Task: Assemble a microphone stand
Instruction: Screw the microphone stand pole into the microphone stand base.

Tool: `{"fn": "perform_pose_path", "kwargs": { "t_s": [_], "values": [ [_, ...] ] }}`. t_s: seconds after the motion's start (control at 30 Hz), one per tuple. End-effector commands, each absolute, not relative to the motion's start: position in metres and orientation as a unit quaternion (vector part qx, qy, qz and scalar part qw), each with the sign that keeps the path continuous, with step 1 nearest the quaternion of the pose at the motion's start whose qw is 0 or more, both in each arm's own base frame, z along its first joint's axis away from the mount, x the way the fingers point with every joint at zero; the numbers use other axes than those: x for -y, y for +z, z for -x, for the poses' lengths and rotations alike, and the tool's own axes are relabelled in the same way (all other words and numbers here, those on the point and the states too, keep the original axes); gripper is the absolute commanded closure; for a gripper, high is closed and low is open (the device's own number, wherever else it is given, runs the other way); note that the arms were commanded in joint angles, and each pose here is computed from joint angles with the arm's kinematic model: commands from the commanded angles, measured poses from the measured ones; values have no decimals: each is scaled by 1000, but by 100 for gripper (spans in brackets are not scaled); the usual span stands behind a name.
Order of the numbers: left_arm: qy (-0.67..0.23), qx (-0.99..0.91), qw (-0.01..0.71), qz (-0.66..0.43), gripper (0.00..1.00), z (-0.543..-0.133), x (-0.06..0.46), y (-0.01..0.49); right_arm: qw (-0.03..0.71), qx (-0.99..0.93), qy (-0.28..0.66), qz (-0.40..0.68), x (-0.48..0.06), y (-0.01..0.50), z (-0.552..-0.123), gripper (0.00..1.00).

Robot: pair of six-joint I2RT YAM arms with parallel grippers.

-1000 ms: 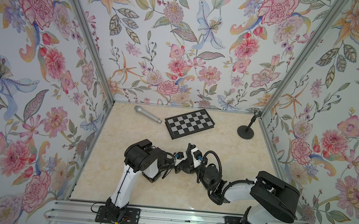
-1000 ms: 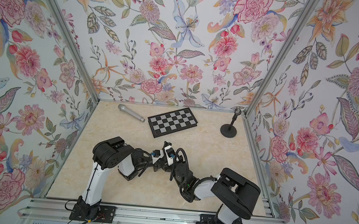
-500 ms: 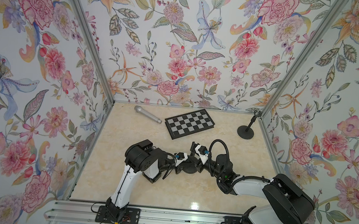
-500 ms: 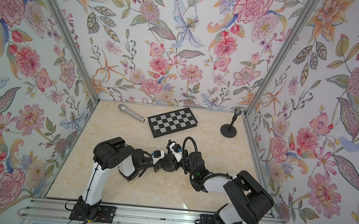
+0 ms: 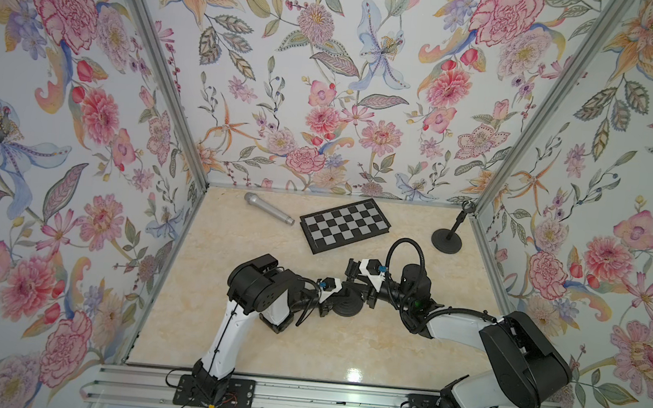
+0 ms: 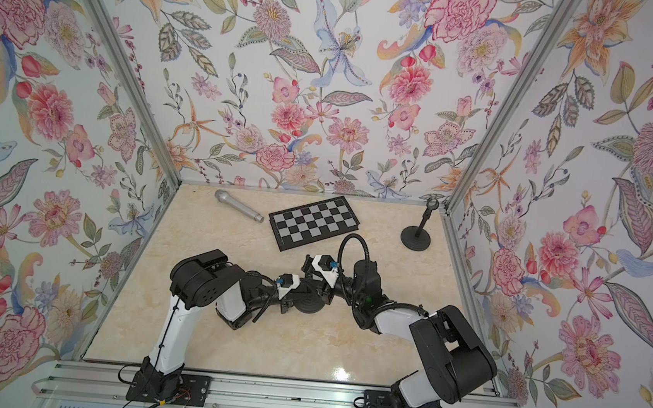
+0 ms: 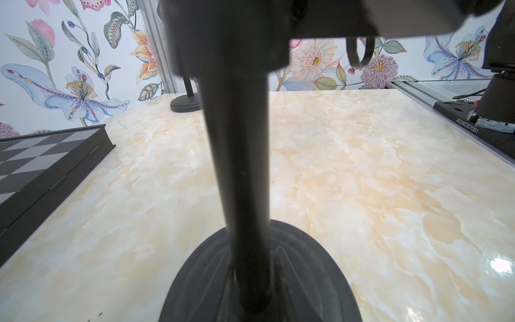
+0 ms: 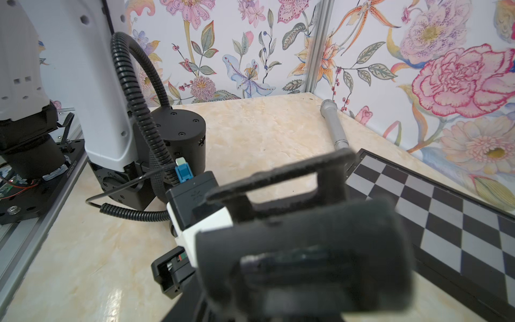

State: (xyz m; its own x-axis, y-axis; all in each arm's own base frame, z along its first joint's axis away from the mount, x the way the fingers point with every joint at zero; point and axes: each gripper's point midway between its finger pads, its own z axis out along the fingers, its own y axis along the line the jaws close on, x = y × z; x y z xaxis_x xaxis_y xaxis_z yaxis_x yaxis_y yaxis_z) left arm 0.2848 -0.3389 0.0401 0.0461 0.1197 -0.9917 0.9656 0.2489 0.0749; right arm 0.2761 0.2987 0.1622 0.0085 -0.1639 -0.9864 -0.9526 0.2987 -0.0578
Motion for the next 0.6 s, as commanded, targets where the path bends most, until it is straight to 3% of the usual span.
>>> {"fn": "perform_pose_path", "kwargs": {
  "t_s": [0.0, 0.07, 0.37, 0.57],
  "values": [
    [-337, -564, 590, -469, 74, -286, 322, 20, 536, -604, 379, 453, -305, 166, -278, 90],
    [-336, -565, 590, -469, 73, -286, 322, 19, 543, -635, 352, 421, -301, 156, -284, 100],
    [-323, -582, 595, -451, 71, -295, 319, 17, 626, -769, 55, 119, -244, 110, -280, 100],
    [-320, -584, 594, -451, 71, -294, 319, 15, 638, -747, 62, 178, -302, 113, -263, 100]
  ]
}}
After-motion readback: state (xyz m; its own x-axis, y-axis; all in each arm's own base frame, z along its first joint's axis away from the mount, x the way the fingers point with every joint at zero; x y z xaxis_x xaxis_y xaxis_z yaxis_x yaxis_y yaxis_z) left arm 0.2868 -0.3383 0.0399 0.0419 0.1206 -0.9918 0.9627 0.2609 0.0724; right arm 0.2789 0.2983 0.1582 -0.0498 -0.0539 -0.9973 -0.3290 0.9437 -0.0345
